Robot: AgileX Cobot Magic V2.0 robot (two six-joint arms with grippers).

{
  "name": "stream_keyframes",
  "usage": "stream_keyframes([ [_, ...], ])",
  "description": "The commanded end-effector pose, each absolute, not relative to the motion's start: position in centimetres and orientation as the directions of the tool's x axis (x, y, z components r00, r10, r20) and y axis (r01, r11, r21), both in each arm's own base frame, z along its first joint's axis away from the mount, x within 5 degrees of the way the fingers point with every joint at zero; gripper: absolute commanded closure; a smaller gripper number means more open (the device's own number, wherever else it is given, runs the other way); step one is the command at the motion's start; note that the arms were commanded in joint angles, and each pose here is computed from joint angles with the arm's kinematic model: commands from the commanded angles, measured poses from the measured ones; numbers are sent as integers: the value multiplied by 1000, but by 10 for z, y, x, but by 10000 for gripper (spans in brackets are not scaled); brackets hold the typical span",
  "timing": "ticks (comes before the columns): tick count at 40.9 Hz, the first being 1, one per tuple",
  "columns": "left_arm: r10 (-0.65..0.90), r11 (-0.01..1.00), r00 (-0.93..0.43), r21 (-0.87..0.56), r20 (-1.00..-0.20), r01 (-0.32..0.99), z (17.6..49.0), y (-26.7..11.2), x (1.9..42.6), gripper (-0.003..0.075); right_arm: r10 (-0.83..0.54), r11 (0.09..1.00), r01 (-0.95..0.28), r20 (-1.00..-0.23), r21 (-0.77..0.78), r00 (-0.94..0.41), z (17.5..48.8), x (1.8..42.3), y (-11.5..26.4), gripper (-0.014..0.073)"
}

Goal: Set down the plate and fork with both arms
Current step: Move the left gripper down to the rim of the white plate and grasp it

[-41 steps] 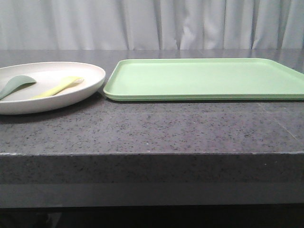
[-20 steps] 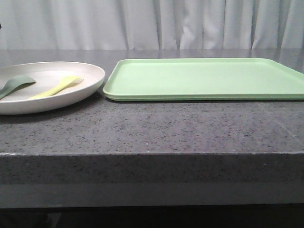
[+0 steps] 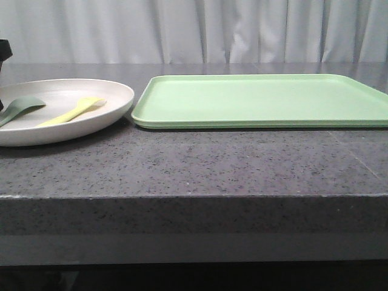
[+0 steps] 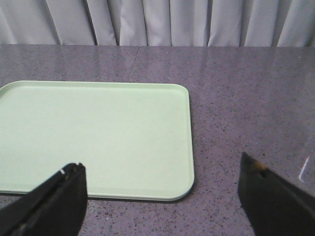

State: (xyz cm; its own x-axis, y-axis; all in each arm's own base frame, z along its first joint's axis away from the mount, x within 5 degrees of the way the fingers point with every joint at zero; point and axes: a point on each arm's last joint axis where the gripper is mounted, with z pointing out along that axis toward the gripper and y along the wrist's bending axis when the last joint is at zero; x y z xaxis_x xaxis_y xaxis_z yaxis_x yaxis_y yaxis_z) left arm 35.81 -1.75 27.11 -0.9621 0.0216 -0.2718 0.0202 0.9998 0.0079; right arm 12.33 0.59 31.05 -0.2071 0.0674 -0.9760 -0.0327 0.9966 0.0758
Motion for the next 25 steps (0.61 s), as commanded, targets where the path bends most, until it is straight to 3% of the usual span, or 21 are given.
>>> stream_keyframes([
  [1, 12, 1000, -927, -1, -375, 13, 296, -16, 358, 205, 67, 997, -38, -993, 72, -101, 328, 126, 6, -48],
  [25, 4, 1000, -921, -16, -389, 11, 293, -17, 359, 206, 67, 997, -38, -993, 72, -101, 328, 126, 6, -48],
])
